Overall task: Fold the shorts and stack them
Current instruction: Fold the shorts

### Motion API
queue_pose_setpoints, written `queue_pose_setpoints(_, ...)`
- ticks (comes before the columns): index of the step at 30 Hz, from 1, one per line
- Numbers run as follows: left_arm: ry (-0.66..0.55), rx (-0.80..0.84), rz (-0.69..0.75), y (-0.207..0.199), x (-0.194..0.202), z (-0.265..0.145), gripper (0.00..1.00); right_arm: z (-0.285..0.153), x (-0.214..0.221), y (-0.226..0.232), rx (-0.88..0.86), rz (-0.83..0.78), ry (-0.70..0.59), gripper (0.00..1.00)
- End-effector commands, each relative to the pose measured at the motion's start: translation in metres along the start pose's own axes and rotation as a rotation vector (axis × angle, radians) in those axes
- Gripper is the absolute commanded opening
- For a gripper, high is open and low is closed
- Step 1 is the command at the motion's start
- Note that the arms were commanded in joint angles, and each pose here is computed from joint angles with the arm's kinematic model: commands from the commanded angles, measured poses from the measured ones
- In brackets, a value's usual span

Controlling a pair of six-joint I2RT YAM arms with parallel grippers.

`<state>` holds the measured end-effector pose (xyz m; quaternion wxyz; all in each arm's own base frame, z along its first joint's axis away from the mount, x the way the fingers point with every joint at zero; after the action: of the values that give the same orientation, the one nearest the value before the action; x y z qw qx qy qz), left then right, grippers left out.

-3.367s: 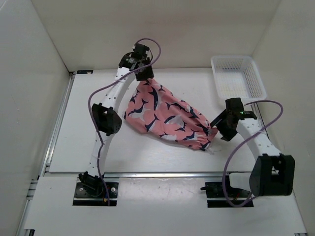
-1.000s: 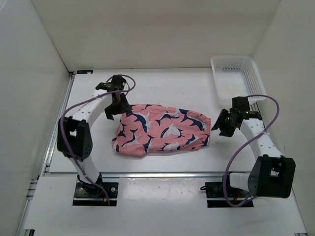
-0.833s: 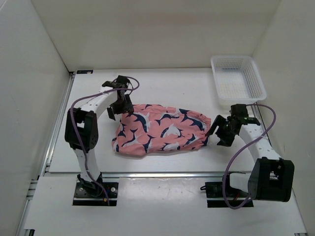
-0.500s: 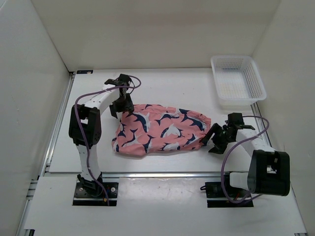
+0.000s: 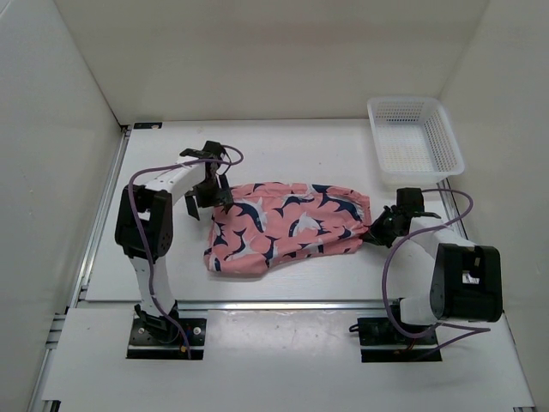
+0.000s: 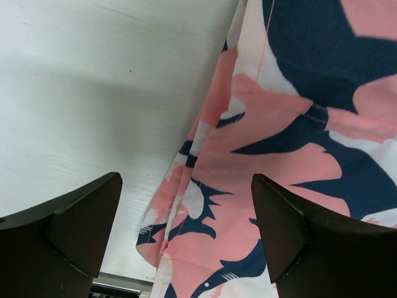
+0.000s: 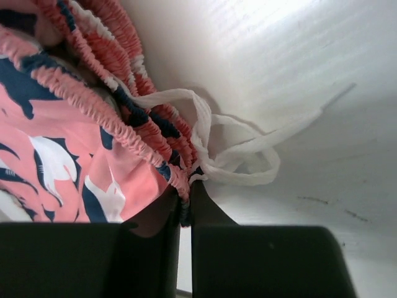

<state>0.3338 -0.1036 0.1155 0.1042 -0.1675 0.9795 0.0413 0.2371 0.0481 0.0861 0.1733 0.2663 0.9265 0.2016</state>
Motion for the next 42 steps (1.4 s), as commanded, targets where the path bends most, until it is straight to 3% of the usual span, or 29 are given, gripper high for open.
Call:
queue_pose_setpoints(1, -0.036, 0.082, -0.025, -0.01, -0.01, -0.003, 0.97, 0.003, -0.016, 0.0, 0.047, -0.033, -0.048, 0.01)
queue_pose_setpoints(9, -0.074, 0.131, -0.032, -0.031, -0.035, -0.001, 0.74, 0.003, -0.013, -0.006, 0.089, -0.054, -0.022, 0.01)
queue_pose_setpoints(12, -0.072, 0.129, -0.031, -0.037, -0.042, 0.007, 0.6, 0.002, -0.012, -0.007, 0.094, -0.061, -0.014, 0.01)
queue_pose_setpoints(16, -0.085, 0.138, -0.023, -0.042, -0.049, 0.007, 0.27, 0.001, -0.013, -0.007, 0.104, -0.06, -0.018, 0.01)
queue_pose_setpoints(19, -0.094, 0.141, -0.033, -0.04, -0.054, 0.005, 0.1, 0.003, -0.013, -0.008, 0.109, -0.058, -0.01, 0.01)
queue_pose_setpoints(30, -0.199, 0.11, -0.202, 0.006, -0.091, -0.026, 0.1, -0.001, -0.018, -0.008, 0.136, -0.076, -0.024, 0.01)
queue_pose_setpoints(36, -0.158, 0.094, -0.154, -0.009, -0.103, -0.005, 0.1, 0.002, -0.02, -0.008, 0.142, -0.083, -0.014, 0.01)
queue_pose_setpoints(38, -0.135, 0.102, -0.129, -0.016, -0.103, 0.001, 0.18, 0.004, -0.019, -0.009, 0.146, -0.081, -0.006, 0.02)
queue_pose_setpoints(39, -0.138, 0.115, -0.116, -0.017, -0.104, -0.001, 0.21, 0.003, -0.022, -0.007, 0.142, -0.083, -0.014, 0.07)
queue_pose_setpoints(41, -0.126, 0.109, -0.093, -0.019, -0.1, -0.005, 0.28, -0.001, -0.023, -0.005, 0.139, -0.094, -0.018, 0.32)
queue_pose_setpoints(42, -0.137, 0.114, -0.081, -0.018, -0.101, -0.01, 0.44, -0.001, -0.022, -0.006, 0.144, -0.091, -0.01, 0.41)
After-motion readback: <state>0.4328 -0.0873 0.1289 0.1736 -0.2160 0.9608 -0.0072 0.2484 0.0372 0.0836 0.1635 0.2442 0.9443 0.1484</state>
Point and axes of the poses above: each gripper's point midway between its finger pads, its own z axis out along the fingers, its own y axis along the line the jaws close on, x = y × z, the point moved 7 cm from there along -z, back along the fingers, and after that the axes turned 4 degrees about -z, right-handed, at the moved point
